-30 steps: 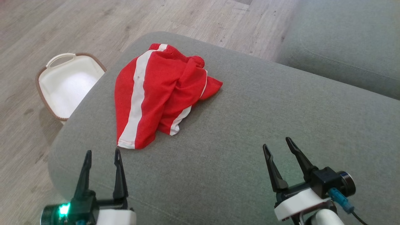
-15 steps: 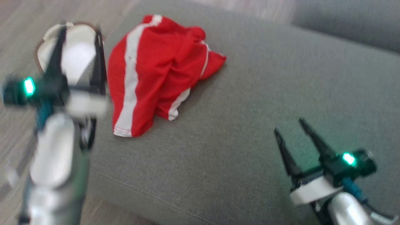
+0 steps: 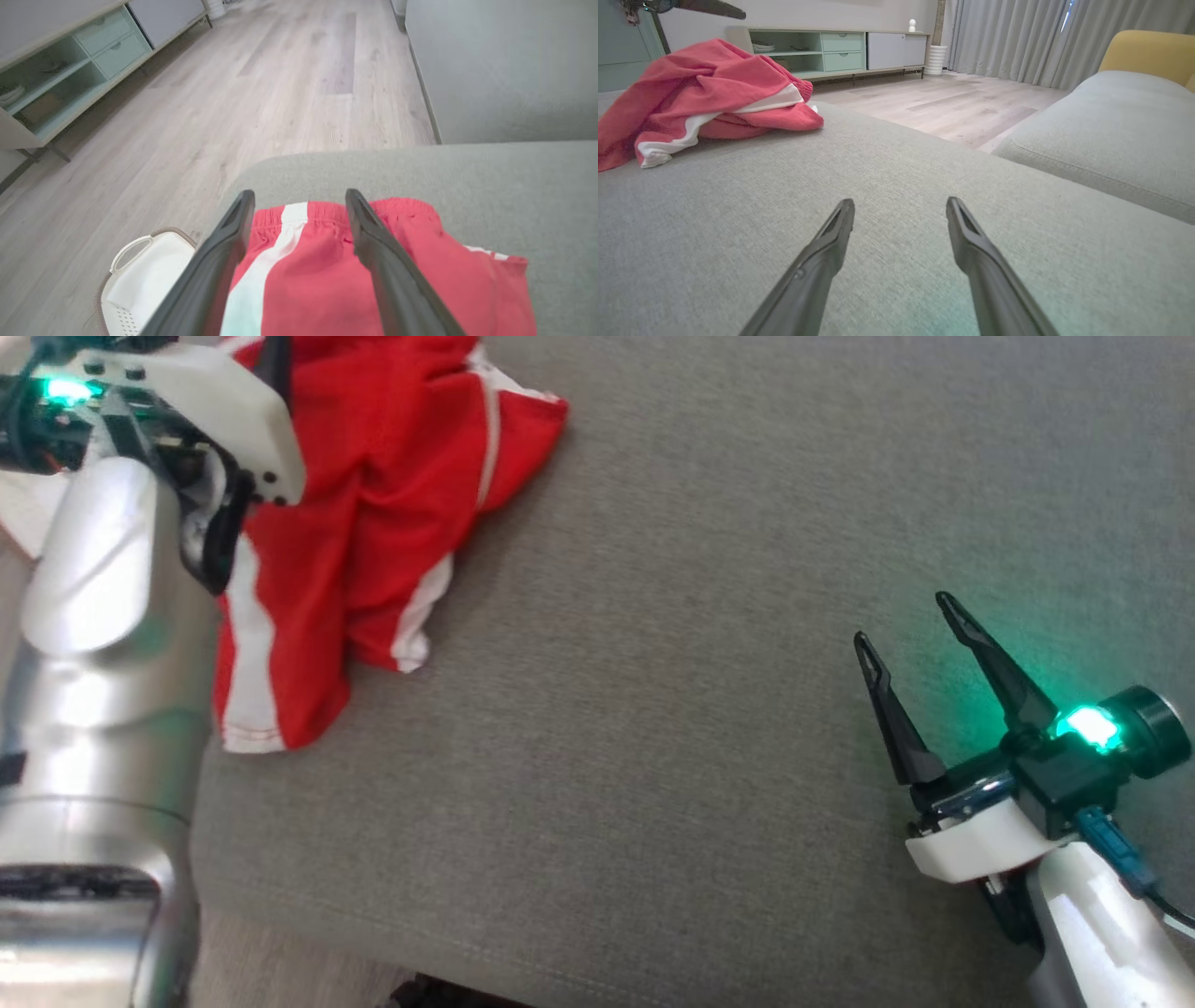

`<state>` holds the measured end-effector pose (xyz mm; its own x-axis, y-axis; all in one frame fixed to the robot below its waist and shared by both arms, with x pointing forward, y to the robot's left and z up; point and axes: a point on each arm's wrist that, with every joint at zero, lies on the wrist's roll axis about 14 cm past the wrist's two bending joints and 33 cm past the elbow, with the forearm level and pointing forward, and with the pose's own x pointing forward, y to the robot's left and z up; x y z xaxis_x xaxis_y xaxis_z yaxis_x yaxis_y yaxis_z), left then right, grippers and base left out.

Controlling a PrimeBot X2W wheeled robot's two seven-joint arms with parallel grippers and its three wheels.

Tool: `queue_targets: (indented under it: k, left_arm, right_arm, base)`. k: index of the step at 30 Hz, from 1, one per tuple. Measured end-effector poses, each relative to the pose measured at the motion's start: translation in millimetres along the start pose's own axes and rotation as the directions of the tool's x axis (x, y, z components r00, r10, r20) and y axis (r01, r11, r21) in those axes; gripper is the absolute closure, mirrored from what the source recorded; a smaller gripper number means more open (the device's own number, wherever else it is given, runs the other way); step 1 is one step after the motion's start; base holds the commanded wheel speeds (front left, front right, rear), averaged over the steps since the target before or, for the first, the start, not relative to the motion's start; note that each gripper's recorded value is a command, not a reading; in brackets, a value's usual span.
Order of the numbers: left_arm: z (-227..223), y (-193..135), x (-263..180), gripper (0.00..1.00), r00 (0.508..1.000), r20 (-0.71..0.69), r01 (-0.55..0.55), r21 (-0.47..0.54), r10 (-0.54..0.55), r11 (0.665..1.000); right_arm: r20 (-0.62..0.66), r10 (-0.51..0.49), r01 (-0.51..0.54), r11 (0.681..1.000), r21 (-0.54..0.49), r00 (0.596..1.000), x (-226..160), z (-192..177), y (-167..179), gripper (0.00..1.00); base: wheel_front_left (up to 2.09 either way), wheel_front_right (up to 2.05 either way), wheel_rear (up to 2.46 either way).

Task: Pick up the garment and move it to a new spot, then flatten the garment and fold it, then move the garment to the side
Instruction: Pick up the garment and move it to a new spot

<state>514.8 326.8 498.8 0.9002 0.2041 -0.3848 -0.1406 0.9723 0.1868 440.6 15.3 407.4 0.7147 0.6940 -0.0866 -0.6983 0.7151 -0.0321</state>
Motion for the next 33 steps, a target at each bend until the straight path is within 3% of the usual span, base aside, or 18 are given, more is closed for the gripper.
queue_targets:
  k: [9,10,11,18,27,33]
  left_arm:
    - [-82,16,24,0.0,0.951,-0.292,-0.089,0.071,0.107,0.993]
    - [-87,16,25,0.63,0.947,-0.303,-0.093,0.07,0.11,0.993]
    - [-90,15,26,1.0,0.946,-0.305,-0.092,0.07,0.11,0.993]
    - [-70,16,26,1.0,0.975,-0.196,-0.092,0.06,0.102,0.994]
    - [21,13,14,1.0,0.997,0.061,-0.058,0.136,0.05,0.989]
    - [90,-16,-7,1.0,0.972,0.23,0.013,0.179,-0.055,0.984]
  right_arm:
    - [-0.016,-0.046,0.046,0.999,0.016,0.999,-3,-15,-20,0.0]
    - [-0.017,-0.049,0.049,0.999,0.018,0.999,-3,-16,-21,0.0]
    - [-0.019,-0.051,0.051,0.998,0.019,0.999,-3,-16,-22,0.0]
    - [-0.003,-0.058,0.058,0.998,0.007,0.998,-5,-8,-22,0.0]
    - [0.069,-0.093,0.091,0.995,0.03,0.993,-13,33,-9,0.0]
    - [0.127,-0.152,0.15,0.988,0.026,0.98,-32,67,-9,0.0]
  base:
    - [0.0,0.0,0.0]
    - [0.0,0.0,0.0]
    - [0.0,0.0,0.0]
    - [0.0,0.0,0.0]
    - [0.0,0.0,0.0]
    - [0.0,0.0,0.0]
